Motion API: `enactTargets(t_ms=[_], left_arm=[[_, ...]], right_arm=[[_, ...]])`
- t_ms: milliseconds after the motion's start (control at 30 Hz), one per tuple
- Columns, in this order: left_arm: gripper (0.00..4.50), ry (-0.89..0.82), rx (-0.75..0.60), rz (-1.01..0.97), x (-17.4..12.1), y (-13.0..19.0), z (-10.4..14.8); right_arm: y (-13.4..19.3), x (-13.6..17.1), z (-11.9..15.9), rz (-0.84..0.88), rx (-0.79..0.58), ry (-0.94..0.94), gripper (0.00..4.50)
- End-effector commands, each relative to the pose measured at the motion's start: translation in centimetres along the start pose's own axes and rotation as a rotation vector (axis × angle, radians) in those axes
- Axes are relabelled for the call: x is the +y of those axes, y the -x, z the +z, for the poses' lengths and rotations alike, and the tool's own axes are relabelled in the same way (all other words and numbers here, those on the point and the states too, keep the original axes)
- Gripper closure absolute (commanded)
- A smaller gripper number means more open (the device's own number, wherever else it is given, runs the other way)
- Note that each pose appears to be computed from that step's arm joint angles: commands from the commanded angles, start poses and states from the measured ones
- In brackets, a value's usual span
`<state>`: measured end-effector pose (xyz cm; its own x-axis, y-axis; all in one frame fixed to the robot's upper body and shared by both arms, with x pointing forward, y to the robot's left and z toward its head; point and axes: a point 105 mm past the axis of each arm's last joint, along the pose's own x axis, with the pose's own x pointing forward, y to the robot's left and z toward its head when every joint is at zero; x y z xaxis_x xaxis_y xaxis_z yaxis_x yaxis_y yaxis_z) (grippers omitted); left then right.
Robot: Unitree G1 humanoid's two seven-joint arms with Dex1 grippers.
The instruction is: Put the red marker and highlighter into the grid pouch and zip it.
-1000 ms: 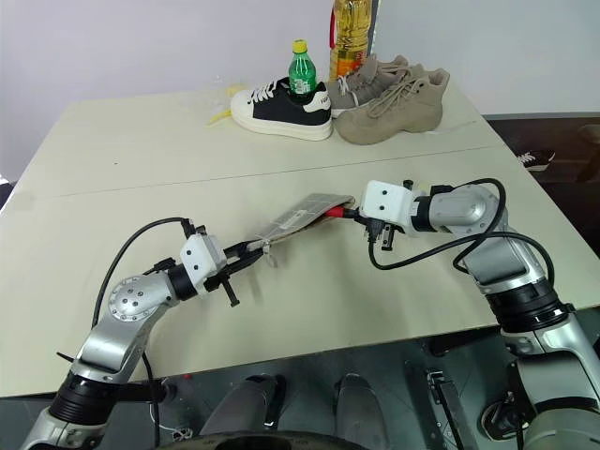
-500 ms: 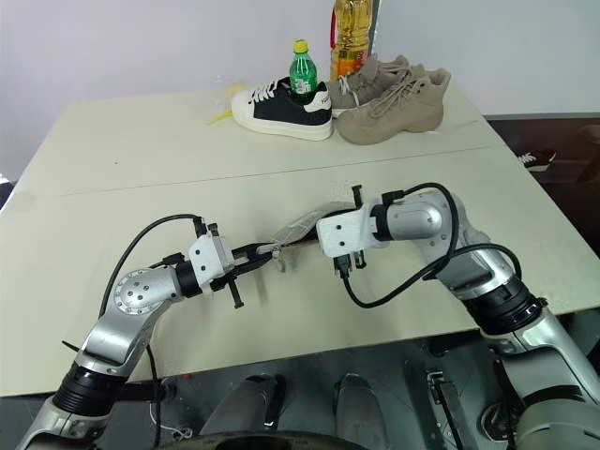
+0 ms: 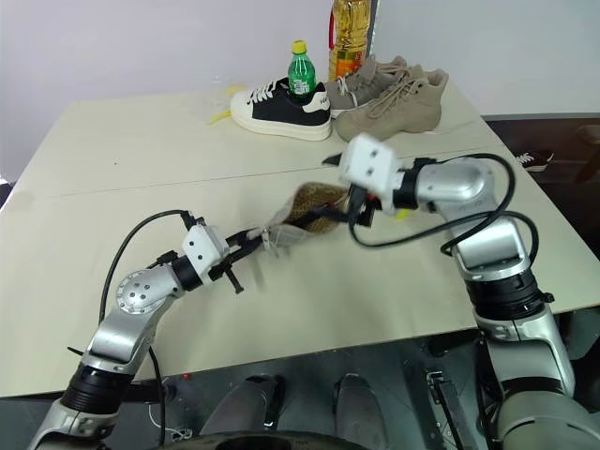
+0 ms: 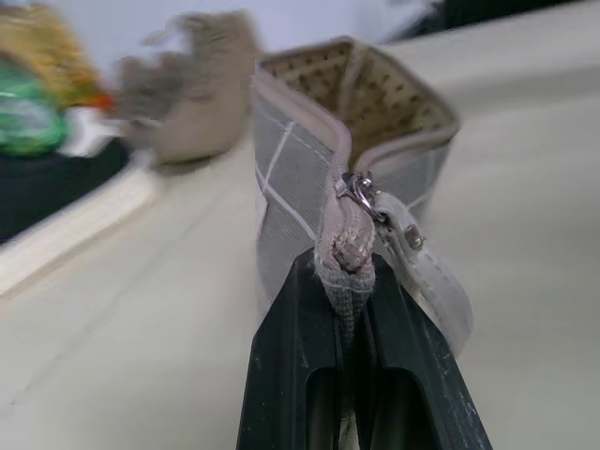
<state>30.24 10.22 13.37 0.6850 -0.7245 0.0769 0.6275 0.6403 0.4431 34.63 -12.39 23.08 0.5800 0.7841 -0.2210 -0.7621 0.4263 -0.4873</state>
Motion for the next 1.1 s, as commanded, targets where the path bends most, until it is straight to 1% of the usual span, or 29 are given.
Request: enactTargets(t_ms=[33,67,100,133,233,267,300,367,433,567,733,800,867,900,1067,1100], left_arm=[[4.50,-0.041,-0.016,0.105,1.4,0.2,0.3],[4.50,-0.044,-0.018,0.110,1.4,0.2,0.3],[4.50,-0.047,-0.015,0.111,1.3,0.2,0.2],[4.50,-0.053,-0.011,0.112,1.3,0.3,0.1],[4.50,-0.066,-0.006,0.118,1.3,0.2,0.0],[4.50,-0.069,-0.007,0.118,1.3,0.2,-0.1],[4.50,-0.076,-0.017,0.115,1.2,0.0,0.1],[4.50,-0.082,-0.037,0.110,1.1,-0.3,0.4],[4.50,-0.077,-0.057,0.105,0.9,-0.7,0.7],[4.50,-0.071,-0.067,0.087,0.4,-1.0,0.8],[4.50,-0.062,-0.072,0.080,0.1,-1.1,0.9],[4.50,-0.062,-0.074,0.079,0.0,-1.0,0.9],[4.50,-0.060,-0.075,0.078,-0.1,-1.0,1.0],[4.50,-0.059,-0.075,0.078,-0.1,-0.9,1.0],[4.50,-0.057,-0.074,0.078,-0.1,-0.9,0.9],[4.50,-0.059,-0.075,0.082,0.0,-0.9,0.9]], right_arm=[[2.2,-4.8,-2.8,-0.260,0.051,-0.241,0.29],[2.6,-5.7,-4.2,-0.331,0.096,-0.334,0.29],[2.9,-6.2,-5.2,-0.383,0.131,-0.402,0.13],[3.0,-6.4,-5.9,-0.420,0.158,-0.440,0.13],[3.6,-7.5,-8.9,-0.601,0.278,-0.524,0.13],[3.7,-7.7,-9.6,-0.646,0.309,-0.536,0.13],[3.9,-7.5,-11.0,-0.718,0.353,-0.583,0.13],[4.1,-7.0,-12.9,-0.813,0.408,-0.674,0.13],[3.9,-6.3,-14.2,-0.855,0.436,-0.751,0.13],[3.8,-5.2,-16.1,-0.915,0.492,-0.820,0.13],[3.3,-4.1,-17.3,-0.941,0.523,-0.908,0.13],[2.9,-3.7,-17.5,-0.925,0.516,-0.948,0.13],[2.6,-3.4,-17.5,-0.915,0.509,-0.973,0.64],[2.5,-3.3,-17.5,-0.912,0.510,-0.974,0.98],[2.3,-3.2,-17.5,-0.906,0.515,-0.970,3.51],[2.4,-3.4,-17.3,-0.904,0.510,-0.954,3.62]])
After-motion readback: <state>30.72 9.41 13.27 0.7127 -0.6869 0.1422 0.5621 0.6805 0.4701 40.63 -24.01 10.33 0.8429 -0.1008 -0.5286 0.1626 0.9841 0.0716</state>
